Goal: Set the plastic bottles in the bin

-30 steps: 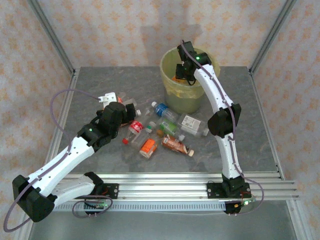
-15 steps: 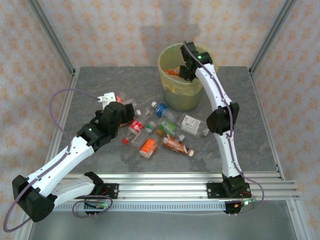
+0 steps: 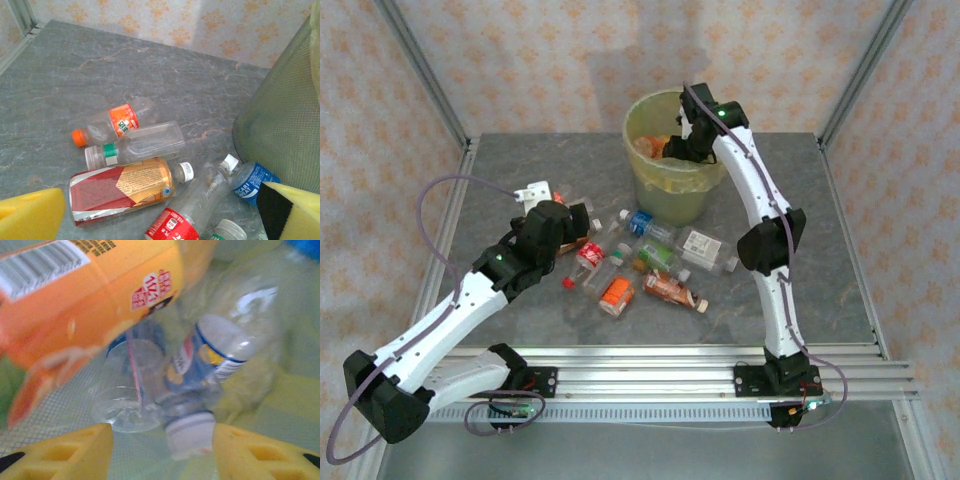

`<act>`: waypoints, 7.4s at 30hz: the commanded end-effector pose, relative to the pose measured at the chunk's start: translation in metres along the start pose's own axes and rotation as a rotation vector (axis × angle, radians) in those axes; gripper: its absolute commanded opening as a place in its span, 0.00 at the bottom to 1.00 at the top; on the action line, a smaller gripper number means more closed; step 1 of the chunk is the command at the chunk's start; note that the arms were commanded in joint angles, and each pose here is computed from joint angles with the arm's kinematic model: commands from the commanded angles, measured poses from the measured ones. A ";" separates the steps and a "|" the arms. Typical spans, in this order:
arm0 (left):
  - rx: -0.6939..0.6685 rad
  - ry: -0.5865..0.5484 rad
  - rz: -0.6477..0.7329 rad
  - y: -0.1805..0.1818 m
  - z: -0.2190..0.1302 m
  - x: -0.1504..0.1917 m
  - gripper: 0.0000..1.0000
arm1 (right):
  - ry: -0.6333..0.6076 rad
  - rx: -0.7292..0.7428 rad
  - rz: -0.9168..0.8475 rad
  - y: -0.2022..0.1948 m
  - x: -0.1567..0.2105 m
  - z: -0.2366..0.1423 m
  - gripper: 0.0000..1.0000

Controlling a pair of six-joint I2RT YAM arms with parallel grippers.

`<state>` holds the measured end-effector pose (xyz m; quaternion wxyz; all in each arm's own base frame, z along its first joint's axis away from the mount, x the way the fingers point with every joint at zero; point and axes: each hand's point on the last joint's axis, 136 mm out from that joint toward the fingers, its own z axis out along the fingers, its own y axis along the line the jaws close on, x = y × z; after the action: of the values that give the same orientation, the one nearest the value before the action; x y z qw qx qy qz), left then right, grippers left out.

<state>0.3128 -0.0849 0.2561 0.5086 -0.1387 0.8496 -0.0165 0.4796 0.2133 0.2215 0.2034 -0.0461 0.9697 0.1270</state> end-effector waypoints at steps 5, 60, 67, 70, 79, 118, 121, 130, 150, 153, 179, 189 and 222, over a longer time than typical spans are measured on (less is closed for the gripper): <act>0.034 -0.019 -0.040 -0.013 -0.002 -0.016 1.00 | -0.285 0.466 -0.035 -0.065 -0.049 -0.055 0.55; -0.176 0.146 -0.044 0.045 0.057 -0.024 1.00 | -0.146 0.212 0.015 -0.028 -0.042 0.070 0.34; -0.230 0.247 -0.018 0.063 0.089 -0.020 1.00 | -0.171 0.364 -0.025 -0.052 -0.046 0.059 0.36; -0.231 0.333 0.034 0.068 0.108 -0.012 1.00 | -0.205 0.292 -0.029 -0.038 -0.054 0.046 0.41; -0.178 0.529 0.268 0.069 0.167 -0.005 0.97 | -0.331 0.109 -0.012 -0.001 -0.074 -0.021 0.62; -0.152 0.825 0.182 0.118 0.263 0.072 0.92 | -0.616 0.137 0.066 -0.009 -0.017 -0.206 0.99; -0.164 0.839 0.165 0.123 0.266 0.080 0.89 | -0.626 0.140 0.073 -0.012 -0.009 -0.210 0.99; -0.185 0.829 0.139 0.130 0.268 0.079 0.65 | -0.675 0.144 0.110 -0.027 0.016 -0.227 0.99; -0.040 0.295 0.124 0.036 0.143 -0.117 0.64 | -0.708 0.295 0.279 -0.105 0.129 -0.213 0.99; 0.068 0.205 0.115 -0.008 0.117 -0.140 0.63 | -0.691 0.322 0.295 -0.114 0.142 -0.205 0.99; 0.604 -0.101 0.089 -0.274 0.103 -0.194 0.63 | -0.649 0.333 0.379 -0.136 0.185 -0.161 0.99; 0.488 -0.005 0.162 -0.267 0.143 -0.146 0.68 | -0.637 0.347 0.385 -0.139 0.190 -0.160 0.99; 0.393 -0.250 0.079 -0.177 -0.001 -0.223 1.00 | -0.475 0.263 0.334 -0.122 0.208 -0.128 0.99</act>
<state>0.4603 -0.2128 0.4626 0.6002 0.0186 0.7855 -0.1497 0.2640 0.0499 0.2344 0.4249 0.1882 0.8846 0.0392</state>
